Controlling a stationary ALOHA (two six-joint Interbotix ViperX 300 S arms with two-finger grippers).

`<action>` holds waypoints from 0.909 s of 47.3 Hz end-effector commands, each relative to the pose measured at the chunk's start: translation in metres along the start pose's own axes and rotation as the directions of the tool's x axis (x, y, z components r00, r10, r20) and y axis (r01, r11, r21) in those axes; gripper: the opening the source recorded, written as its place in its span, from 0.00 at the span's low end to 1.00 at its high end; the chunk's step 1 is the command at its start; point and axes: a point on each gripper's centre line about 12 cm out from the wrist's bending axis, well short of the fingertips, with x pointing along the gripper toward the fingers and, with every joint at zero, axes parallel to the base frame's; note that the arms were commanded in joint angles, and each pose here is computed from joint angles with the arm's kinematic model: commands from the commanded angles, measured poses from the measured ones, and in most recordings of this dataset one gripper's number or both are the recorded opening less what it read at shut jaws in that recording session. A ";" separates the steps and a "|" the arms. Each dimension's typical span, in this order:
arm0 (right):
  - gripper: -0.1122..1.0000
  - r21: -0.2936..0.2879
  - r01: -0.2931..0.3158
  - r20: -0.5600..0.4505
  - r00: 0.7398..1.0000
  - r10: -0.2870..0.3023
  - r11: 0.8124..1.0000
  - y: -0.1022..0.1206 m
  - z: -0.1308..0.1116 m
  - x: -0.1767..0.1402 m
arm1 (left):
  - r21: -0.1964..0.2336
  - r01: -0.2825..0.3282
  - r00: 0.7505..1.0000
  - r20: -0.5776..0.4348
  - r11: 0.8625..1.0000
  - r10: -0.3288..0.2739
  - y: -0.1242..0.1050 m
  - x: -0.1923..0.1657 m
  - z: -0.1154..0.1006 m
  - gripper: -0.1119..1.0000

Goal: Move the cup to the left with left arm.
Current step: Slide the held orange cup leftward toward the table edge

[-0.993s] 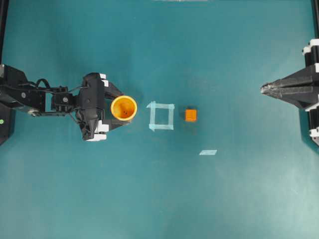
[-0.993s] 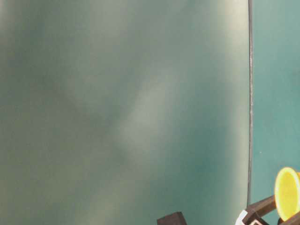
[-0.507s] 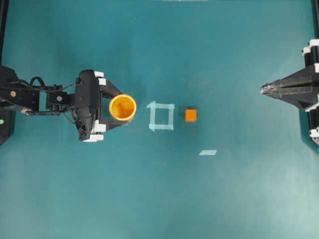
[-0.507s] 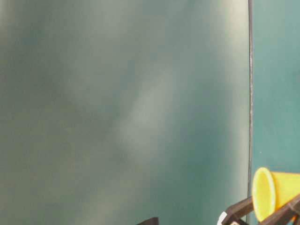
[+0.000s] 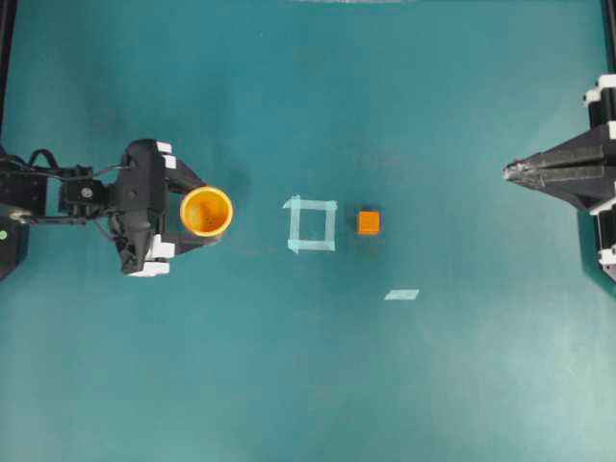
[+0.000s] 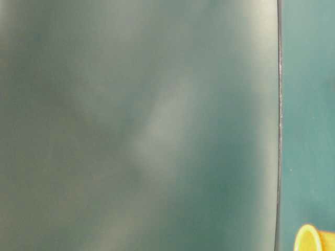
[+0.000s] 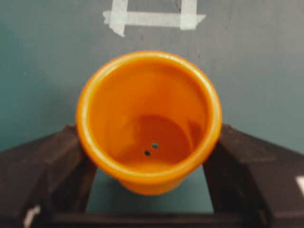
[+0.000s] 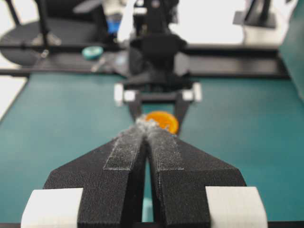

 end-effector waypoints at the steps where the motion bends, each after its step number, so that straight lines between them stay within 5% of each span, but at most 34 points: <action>1: 0.10 0.000 0.001 0.034 0.999 -0.001 1.000 0.000 0.013 0.003 | 0.002 0.001 0.999 0.035 1.000 -0.001 0.000 -0.008 0.006 0.67; 14: 0.10 0.000 0.000 0.037 0.999 0.000 1.000 0.000 0.015 0.003 | 0.002 0.006 0.999 0.034 1.000 -0.006 -0.003 -0.036 -0.008 0.67; 33: 0.10 0.000 0.000 0.034 0.999 0.000 1.000 0.000 0.014 0.003 | -0.064 0.011 0.997 0.074 0.998 -0.006 -0.003 -0.072 -0.021 0.67; 43: 0.10 0.002 0.000 0.034 0.999 0.000 1.000 0.000 0.014 0.003 | -0.038 0.010 0.996 0.094 0.999 -0.006 -0.003 -0.084 -0.017 0.67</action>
